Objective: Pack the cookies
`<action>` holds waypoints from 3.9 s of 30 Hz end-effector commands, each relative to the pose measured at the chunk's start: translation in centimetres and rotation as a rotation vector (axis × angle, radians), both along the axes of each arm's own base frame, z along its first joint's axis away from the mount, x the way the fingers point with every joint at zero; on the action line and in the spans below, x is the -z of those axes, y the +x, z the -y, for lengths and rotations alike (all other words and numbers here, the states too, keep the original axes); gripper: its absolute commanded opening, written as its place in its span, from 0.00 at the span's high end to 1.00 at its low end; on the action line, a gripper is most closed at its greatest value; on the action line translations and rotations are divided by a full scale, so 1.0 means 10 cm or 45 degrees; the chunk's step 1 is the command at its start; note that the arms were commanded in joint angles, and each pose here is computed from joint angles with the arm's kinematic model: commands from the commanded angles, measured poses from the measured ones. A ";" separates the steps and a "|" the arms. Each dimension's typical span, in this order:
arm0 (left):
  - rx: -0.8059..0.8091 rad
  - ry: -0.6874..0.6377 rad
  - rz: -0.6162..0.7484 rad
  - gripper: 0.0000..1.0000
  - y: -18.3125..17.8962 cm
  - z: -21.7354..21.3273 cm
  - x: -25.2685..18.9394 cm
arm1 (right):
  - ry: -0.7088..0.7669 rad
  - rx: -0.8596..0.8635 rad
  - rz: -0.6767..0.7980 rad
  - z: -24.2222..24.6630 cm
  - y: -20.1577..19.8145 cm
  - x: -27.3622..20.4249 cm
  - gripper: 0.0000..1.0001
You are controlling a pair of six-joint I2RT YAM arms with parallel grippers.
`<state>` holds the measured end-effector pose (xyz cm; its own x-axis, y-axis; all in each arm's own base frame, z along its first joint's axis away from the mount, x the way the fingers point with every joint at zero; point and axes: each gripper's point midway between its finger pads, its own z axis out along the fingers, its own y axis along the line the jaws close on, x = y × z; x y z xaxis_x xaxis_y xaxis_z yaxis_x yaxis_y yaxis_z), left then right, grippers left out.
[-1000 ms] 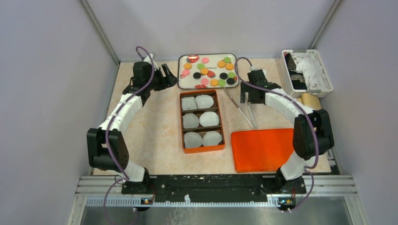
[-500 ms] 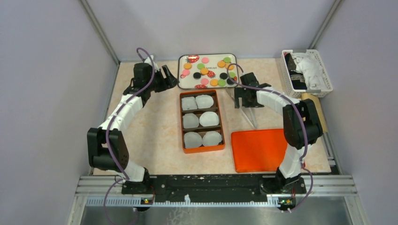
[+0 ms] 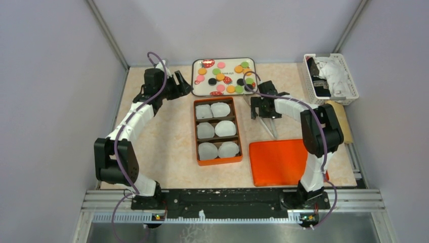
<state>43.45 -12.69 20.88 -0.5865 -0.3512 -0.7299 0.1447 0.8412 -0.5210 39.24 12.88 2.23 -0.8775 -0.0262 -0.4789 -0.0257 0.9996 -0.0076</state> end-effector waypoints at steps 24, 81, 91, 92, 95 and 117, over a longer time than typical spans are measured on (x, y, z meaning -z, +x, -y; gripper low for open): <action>0.009 -0.018 0.068 0.23 0.02 0.02 -0.15 | 0.030 -0.096 0.264 -0.24 0.28 -1.32 0.68; -0.012 0.012 0.085 0.22 0.06 -0.02 -0.16 | -0.127 -0.211 0.190 -0.85 1.18 -0.91 0.65; -0.020 0.015 0.079 0.22 0.05 -0.03 -0.15 | -0.046 -0.200 0.359 -0.88 1.15 -1.47 0.87; -0.020 0.014 0.080 0.22 0.05 -0.03 -0.15 | -0.033 -0.204 0.379 -0.90 1.13 -1.55 0.88; -0.018 0.009 0.082 0.23 0.05 -0.03 -0.16 | -0.007 -0.217 0.419 -0.92 1.06 -1.72 0.90; -0.037 0.002 0.102 0.23 -0.01 -0.05 -0.28 | 0.055 -0.742 0.325 -2.11 -0.79 -1.70 0.90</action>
<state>43.58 -12.18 20.51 -0.5768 -0.3532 -0.7366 0.1230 0.8539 -0.5058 29.87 33.18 16.77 -0.6162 -0.4989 -0.6095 -0.5966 0.8008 -0.0523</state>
